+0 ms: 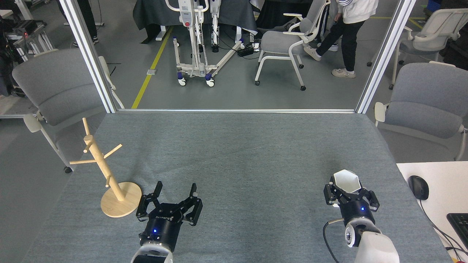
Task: Hang cup on storage rack
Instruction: 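Lift the white cup with the right gripper and raise it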
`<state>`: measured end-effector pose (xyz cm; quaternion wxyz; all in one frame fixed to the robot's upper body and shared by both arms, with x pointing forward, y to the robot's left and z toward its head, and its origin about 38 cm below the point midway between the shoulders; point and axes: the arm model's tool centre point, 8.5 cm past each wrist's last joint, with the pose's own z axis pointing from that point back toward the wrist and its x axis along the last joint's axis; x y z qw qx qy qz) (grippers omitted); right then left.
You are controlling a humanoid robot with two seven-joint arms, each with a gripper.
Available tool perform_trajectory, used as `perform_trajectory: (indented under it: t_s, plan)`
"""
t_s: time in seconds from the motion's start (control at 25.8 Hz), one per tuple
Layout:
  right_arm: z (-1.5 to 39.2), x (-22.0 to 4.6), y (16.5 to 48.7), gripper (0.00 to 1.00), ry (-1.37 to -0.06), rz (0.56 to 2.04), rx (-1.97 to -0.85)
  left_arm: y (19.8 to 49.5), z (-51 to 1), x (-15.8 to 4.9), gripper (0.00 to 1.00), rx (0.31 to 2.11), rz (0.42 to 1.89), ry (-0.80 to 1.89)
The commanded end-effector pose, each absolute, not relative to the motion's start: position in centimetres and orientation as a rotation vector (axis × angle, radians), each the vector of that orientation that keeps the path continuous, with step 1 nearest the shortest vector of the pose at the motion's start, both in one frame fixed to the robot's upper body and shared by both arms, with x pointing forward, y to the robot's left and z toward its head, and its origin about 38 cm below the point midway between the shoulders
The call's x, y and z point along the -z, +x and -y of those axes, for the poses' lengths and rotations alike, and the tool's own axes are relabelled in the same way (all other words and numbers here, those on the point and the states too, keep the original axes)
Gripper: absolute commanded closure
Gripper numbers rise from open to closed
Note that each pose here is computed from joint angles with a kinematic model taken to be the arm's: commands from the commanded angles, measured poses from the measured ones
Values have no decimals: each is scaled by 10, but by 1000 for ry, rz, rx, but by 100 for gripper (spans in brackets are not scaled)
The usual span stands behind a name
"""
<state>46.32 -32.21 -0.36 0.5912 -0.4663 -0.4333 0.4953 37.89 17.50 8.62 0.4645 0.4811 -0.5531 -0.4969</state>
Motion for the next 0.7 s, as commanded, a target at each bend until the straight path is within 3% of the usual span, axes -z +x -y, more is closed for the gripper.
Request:
perform_trajectory:
  t_s: [0.0, 0.12, 0.23, 0.35, 0.5, 0.66]
  plan:
    - [323, 4, 463, 68, -1080, 1001, -1159, 379, -175, -86, 0, 1222, 1357, 1180]
    - [319, -22, 474, 67, -1125, 1060, -1127, 378, -177, -87, 0, 1228, 1363, 1186]
    - [316, -82, 489, 67, -1189, 1124, -1106, 376, -176, -87, 0, 1253, 1392, 1184]
    - [301, -129, 485, 70, -1167, 1140, -1133, 374, -172, -91, 0, 1274, 1430, 1177]
    - [267, -151, 456, 84, -1192, 1183, -1052, 361, -165, -88, 1, 1354, 1515, 1174]
    - [197, -168, 443, 89, -1218, 1242, -1083, 345, -129, -78, 1, 1639, 1553, 1243]
